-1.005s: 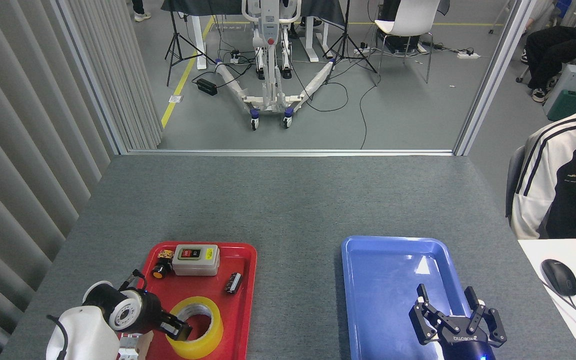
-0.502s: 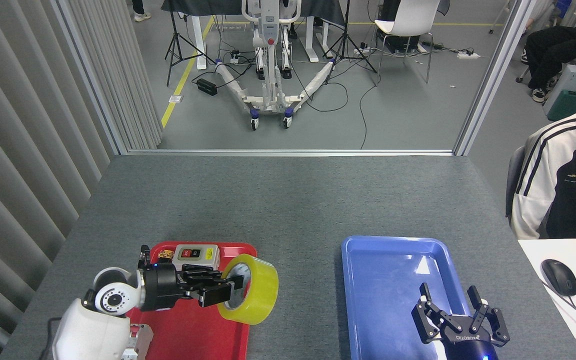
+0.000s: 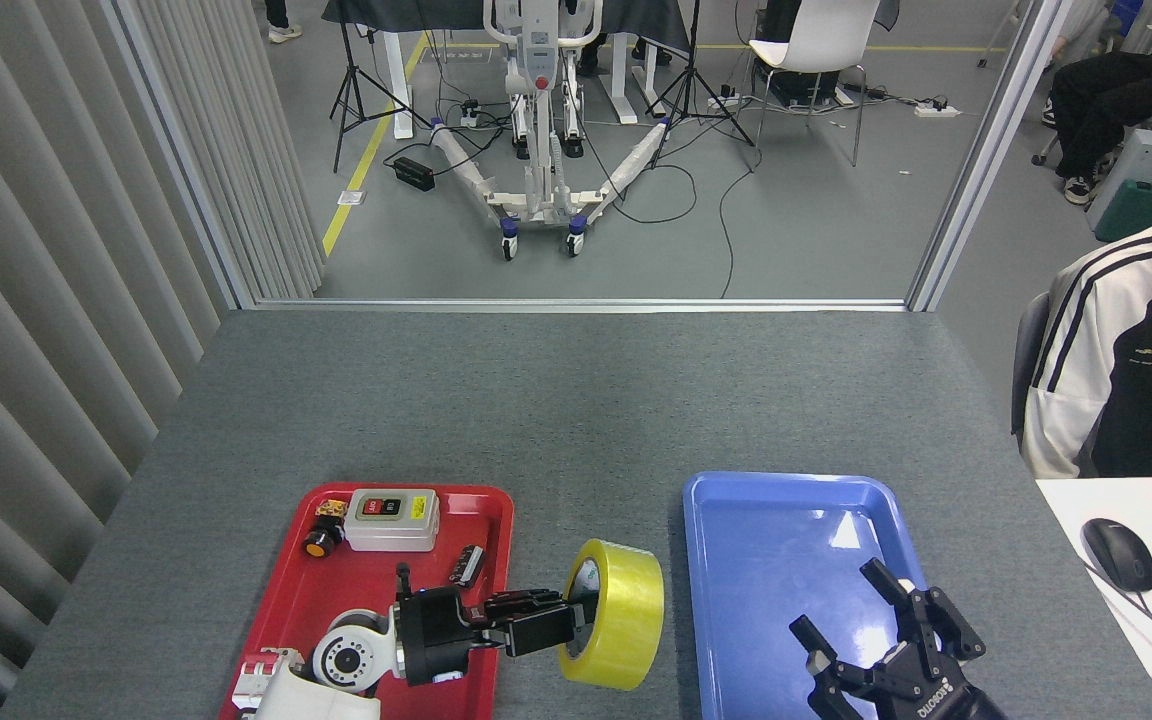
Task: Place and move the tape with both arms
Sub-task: 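Carry the tape toward the blue tray and reach the right gripper to it, then grasp the tape with the right gripper and release the left gripper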
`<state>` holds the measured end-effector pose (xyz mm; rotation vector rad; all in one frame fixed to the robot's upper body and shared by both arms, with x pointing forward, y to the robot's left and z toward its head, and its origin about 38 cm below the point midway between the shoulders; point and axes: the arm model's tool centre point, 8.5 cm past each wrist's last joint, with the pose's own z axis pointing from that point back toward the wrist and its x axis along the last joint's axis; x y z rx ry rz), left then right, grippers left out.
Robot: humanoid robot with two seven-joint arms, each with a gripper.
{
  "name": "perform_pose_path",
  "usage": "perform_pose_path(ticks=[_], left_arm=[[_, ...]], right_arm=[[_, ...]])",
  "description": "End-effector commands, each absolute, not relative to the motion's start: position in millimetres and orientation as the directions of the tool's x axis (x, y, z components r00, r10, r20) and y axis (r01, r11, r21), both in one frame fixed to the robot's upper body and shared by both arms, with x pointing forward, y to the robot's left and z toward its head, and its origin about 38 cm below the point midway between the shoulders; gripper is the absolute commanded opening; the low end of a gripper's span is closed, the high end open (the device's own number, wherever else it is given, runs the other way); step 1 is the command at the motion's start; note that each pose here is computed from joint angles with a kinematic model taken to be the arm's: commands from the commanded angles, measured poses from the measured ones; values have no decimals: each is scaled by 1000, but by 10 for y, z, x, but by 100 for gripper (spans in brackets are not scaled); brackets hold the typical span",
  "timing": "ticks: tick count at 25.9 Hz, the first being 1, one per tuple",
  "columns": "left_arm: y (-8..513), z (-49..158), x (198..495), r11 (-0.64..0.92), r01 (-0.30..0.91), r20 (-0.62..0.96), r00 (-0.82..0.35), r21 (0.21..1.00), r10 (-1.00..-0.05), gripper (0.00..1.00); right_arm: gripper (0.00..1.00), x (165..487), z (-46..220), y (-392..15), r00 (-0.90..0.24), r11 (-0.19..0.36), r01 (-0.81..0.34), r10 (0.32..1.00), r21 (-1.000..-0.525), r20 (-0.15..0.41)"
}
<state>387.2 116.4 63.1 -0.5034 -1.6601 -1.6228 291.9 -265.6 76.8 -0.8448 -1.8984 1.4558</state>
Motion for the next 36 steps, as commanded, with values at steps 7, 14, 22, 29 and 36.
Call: perform_pose_path(ticks=[7, 14, 22, 29, 36], left_arm=[[1104, 578, 3844, 118, 743, 748, -630, 659, -208, 0], [1086, 604, 3841, 118, 737, 743, -638, 665, -204, 0], [907, 541, 3739, 104, 755, 759, -627, 647, -174, 0], [904, 536, 3734, 97, 755, 758, -628, 648, -174, 0], [981, 542, 3769, 146, 756, 769, -615, 638, -173, 47]], right_arm=[[100, 2772, 658, -2199, -751, 251, 46, 647, -967, 132], [100, 2626, 519, -1667, -820, 237, -10, 554, -972, 143], [79, 2613, 530, -1492, -838, 257, -16, 524, -966, 154], [24, 2562, 505, -1446, -841, 260, -28, 516, -965, 163], [3, 2574, 539, -1506, -843, 253, -18, 517, -967, 150]])
